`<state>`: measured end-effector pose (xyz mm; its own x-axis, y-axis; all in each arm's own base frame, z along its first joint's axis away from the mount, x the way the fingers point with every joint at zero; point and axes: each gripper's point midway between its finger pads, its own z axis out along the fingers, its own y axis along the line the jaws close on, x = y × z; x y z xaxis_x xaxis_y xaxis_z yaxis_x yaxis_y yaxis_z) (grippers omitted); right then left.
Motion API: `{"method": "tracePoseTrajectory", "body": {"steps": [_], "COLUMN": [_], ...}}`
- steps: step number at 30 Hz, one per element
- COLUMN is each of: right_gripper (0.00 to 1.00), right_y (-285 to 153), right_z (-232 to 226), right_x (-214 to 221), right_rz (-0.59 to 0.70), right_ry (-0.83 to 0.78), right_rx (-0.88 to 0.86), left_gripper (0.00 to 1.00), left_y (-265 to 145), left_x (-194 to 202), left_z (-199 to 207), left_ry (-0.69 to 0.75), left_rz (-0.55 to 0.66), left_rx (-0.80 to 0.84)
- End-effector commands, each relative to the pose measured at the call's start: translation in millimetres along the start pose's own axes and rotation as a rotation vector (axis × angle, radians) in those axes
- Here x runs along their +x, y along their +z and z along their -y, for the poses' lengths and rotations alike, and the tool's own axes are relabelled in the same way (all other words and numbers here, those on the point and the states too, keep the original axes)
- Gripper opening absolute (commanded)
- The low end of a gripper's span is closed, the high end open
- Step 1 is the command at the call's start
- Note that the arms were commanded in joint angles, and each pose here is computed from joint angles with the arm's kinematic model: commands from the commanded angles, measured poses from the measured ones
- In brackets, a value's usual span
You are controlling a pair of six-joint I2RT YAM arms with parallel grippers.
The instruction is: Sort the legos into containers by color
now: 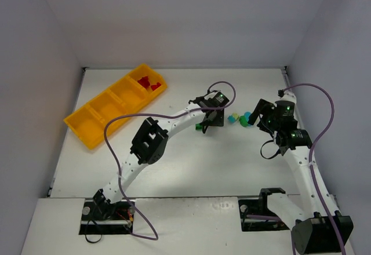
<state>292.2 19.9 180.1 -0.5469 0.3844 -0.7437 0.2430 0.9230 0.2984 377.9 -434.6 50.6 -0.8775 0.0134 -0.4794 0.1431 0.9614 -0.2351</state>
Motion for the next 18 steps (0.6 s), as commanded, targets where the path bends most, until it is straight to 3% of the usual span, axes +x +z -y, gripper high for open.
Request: {"method": "tracePoseTrajectory", "body": {"steps": [1,13,18], "right_gripper": [0.76,0.77,0.77], "right_y": [-1.7,-1.3,-0.7], "right_z": [-4.2,-2.0,-1.1], "right_x": [-9.6,-8.2,-7.2], "right_rz": [0.040,0.040,0.038], "right_ry": [0.009,0.007,0.008], "right_rx": [-0.021,-0.013,-0.008], "left_gripper": [0.52,0.51,0.39], "left_y": [-29.1,-2.0,4.3], "left_x": [-32.8,-39.5,-38.1], "left_z": [24.0,14.6,8.5], "left_ry": [-0.026,0.000,0.005], "left_rz": [0.094,0.121,0.117], "left_rx": [0.065,0.010,-0.010]}}
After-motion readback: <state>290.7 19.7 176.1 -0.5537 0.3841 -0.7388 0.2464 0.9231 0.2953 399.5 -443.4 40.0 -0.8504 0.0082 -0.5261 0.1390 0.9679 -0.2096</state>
